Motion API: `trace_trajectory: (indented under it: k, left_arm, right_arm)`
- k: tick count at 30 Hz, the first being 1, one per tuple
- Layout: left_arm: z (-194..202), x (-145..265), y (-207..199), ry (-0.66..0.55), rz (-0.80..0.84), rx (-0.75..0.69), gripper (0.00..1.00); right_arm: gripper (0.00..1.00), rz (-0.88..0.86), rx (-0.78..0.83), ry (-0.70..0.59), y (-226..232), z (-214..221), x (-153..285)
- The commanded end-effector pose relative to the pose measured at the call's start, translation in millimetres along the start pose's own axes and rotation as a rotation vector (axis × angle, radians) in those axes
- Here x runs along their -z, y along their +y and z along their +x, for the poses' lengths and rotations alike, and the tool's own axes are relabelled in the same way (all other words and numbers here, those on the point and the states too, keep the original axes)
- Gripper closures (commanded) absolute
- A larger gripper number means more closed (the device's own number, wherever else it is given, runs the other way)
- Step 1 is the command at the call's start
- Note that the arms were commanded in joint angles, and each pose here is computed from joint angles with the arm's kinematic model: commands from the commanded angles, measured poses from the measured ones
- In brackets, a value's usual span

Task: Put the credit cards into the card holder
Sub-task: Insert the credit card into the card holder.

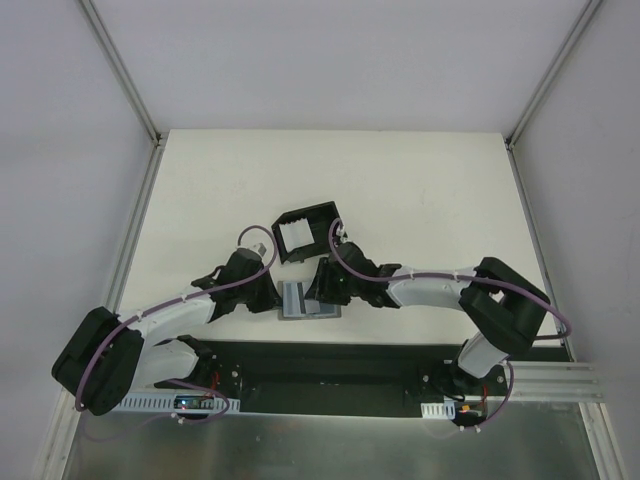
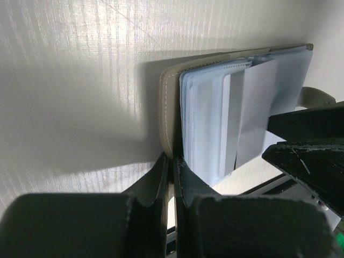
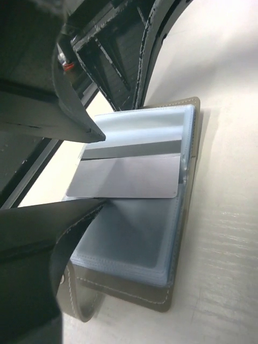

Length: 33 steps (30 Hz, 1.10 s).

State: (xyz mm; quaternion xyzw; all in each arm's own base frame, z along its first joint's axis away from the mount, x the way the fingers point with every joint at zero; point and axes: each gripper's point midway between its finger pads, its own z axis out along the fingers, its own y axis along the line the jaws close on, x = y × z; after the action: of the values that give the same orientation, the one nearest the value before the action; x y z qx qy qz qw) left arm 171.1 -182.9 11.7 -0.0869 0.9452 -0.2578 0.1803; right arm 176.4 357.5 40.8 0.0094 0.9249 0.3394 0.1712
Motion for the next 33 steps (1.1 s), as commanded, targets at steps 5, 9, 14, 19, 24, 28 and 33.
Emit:
trace_trajectory:
  k: [5, 9, 14, 19, 24, 28, 33]
  left_arm:
    - [24, 1, 38, 0.062, -0.135, -0.013, 1.00]
    - [23, 0, 38, 0.064, -0.138, -0.026, 1.00]
    - [24, 1, 39, 0.060, -0.137, -0.018, 1.00]
    - [24, 1, 39, 0.063, -0.138, -0.016, 1.00]
    - [25, 1, 40, 0.065, -0.139, -0.020, 1.00]
    - [25, 1, 41, 0.060, -0.141, -0.017, 1.00]
    - [24, 1, 40, 0.060, -0.139, -0.019, 1.00]
  right_arm:
    - [0.50, 0.109, 0.144, 0.025, -1, 3, 3]
    - [0.49, 0.099, 0.170, 0.030, 5, 4, 4]
    - [0.40, 0.084, 0.193, 0.027, 10, 5, 5]
    - [0.40, 0.072, 0.194, 0.035, 12, 7, 1]
    - [0.40, 0.075, 0.194, 0.054, 13, 9, -6]
    - [0.40, 0.101, 0.200, -0.014, 9, -4, 1]
    - [0.39, 0.160, 0.203, -0.043, -5, -11, 7]
